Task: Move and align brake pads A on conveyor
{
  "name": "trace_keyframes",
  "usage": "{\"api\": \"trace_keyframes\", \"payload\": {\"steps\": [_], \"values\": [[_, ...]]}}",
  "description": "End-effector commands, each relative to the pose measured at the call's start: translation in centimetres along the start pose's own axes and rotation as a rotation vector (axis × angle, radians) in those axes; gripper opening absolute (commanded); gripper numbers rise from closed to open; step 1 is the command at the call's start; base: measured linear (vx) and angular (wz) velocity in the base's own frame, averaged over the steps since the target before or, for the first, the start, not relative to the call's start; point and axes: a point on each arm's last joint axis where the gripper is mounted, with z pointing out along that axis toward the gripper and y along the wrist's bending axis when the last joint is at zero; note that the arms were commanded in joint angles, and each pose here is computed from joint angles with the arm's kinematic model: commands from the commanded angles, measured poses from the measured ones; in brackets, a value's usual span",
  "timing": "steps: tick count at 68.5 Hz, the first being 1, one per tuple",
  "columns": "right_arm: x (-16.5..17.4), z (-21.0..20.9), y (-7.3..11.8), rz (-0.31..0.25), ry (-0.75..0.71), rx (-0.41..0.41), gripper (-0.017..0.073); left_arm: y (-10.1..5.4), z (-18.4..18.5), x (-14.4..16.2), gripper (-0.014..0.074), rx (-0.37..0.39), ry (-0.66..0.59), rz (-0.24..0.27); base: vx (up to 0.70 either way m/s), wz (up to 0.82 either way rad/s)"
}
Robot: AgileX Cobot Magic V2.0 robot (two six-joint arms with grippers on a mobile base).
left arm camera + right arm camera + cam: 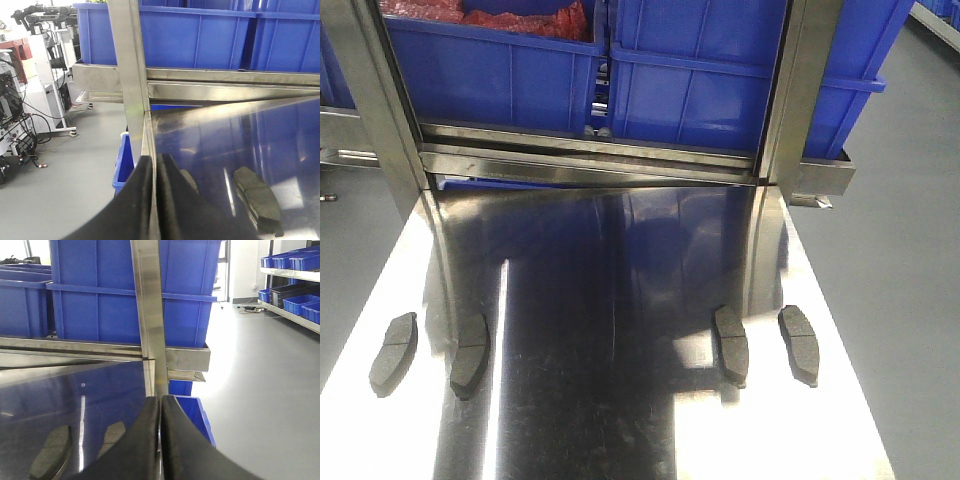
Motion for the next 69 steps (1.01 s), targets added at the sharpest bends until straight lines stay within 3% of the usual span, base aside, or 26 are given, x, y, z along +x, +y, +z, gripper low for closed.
{"api": "trace_keyframes", "payload": {"steps": [1,69], "values": [[0.08,0.15,-0.02,-0.006,-0.042,0.002,-0.0008,-0.01,-0.18,-0.98,-0.0006,0.003,-0.092,-0.008,0.00,0.00],[0.08,0.15,-0.02,-0.006,-0.042,0.002,-0.0008,-0.01,-0.18,-0.99,-0.0006,0.004,-0.093,-0.008,0.00,0.00]]}}
